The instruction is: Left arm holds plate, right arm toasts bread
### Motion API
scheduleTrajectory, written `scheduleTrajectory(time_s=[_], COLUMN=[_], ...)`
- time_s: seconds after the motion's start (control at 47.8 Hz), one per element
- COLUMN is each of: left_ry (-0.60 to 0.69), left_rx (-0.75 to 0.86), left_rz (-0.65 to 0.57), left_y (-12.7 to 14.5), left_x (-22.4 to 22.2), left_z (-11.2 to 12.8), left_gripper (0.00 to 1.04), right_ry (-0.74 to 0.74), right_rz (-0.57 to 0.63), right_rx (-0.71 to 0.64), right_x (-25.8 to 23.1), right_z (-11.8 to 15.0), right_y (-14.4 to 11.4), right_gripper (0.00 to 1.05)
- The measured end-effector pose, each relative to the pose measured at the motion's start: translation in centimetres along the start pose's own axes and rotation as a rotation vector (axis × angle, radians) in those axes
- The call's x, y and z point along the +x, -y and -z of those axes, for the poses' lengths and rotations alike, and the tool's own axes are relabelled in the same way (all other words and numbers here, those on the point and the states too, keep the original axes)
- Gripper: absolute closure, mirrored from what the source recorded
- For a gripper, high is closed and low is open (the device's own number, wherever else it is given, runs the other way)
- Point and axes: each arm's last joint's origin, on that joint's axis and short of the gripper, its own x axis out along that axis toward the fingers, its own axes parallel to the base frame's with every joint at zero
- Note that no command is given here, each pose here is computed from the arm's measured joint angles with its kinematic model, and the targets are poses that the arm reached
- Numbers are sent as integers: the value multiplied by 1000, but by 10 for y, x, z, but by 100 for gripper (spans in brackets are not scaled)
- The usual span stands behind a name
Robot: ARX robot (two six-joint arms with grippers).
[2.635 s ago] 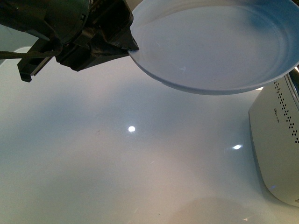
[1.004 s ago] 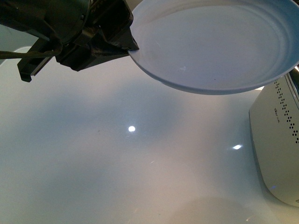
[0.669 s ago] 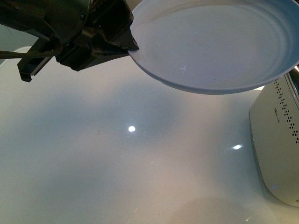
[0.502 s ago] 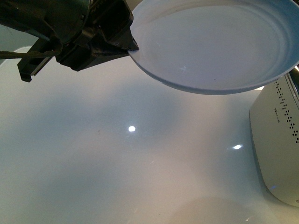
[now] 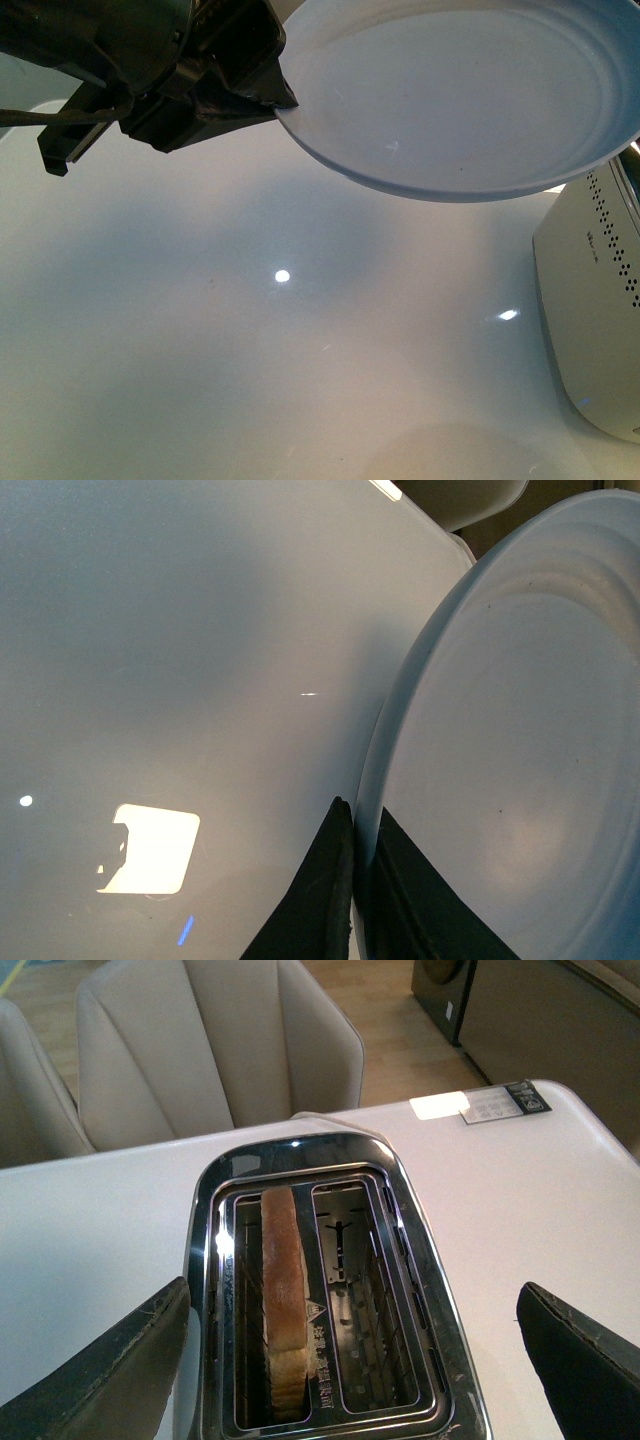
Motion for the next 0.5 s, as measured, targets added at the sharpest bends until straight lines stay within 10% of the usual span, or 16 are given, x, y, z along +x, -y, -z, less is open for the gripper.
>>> scheduleTrajectory(time_s=[0.23, 0.502], left_ry=[0, 1], left_rx=[0, 0], left_rz=[1, 1], left_y=[0, 0], left_x=[0, 0], left_z=[0, 0], left_gripper=[102, 102], right_ry=[215, 276], right_rz=[-267, -274], right_rx=[-51, -77], right_x=[-4, -14], right_z=[13, 17], right_y=[-3, 0], right_gripper=[30, 65])
